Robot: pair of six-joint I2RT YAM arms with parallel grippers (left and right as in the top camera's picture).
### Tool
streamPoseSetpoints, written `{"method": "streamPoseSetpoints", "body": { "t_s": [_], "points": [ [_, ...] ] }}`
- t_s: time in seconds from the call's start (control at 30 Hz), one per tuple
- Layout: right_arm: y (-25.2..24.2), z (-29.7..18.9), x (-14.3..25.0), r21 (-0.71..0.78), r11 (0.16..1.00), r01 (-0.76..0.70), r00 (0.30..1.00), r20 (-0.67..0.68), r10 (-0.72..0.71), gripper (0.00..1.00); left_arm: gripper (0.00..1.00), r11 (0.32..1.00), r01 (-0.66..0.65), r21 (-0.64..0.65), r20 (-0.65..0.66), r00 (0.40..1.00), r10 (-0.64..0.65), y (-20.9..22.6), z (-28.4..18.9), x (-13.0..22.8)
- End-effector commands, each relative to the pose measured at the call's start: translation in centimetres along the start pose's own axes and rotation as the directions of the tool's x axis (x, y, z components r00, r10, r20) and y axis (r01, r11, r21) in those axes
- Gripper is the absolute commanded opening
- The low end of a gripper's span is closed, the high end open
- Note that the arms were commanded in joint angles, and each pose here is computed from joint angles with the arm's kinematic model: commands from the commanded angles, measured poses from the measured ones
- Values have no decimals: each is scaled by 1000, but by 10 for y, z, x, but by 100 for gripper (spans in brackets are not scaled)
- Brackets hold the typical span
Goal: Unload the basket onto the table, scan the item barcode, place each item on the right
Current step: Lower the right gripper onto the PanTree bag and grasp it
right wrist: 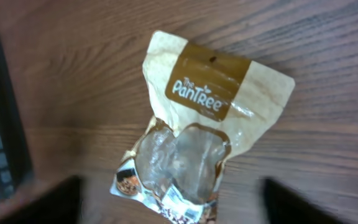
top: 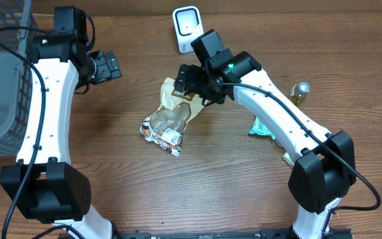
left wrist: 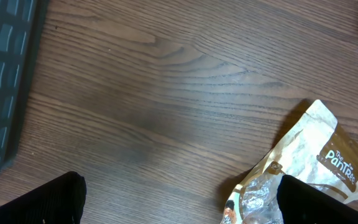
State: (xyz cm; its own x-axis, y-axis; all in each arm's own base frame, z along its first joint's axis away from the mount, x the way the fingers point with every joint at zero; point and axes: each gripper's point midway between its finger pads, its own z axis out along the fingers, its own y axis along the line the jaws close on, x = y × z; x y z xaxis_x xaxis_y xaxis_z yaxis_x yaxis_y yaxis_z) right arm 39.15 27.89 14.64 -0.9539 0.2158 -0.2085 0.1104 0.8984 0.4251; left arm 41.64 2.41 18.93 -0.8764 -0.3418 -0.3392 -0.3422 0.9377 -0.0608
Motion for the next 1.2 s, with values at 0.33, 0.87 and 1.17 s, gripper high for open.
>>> {"method": "streamPoseSetpoints", "body": {
  "t_s": [0.33, 0.87, 1.17],
  "points": [
    [0, 14, 31, 30, 999, 26, 997, -71, -24, 100, 99, 1000, -4, -10, -3, 1000, 4, 0, 1, 1],
    [3, 14, 25, 23, 999, 43, 998, -42, -42, 100, 100, 1000, -4, -9, -3, 1000, 4, 0, 1, 1],
    [1, 14, 21, 37, 998, 45, 999, -21, -45, 68, 100, 1000, -4, -9, -3, 1000, 4, 0, 1, 1]
  ]
}}
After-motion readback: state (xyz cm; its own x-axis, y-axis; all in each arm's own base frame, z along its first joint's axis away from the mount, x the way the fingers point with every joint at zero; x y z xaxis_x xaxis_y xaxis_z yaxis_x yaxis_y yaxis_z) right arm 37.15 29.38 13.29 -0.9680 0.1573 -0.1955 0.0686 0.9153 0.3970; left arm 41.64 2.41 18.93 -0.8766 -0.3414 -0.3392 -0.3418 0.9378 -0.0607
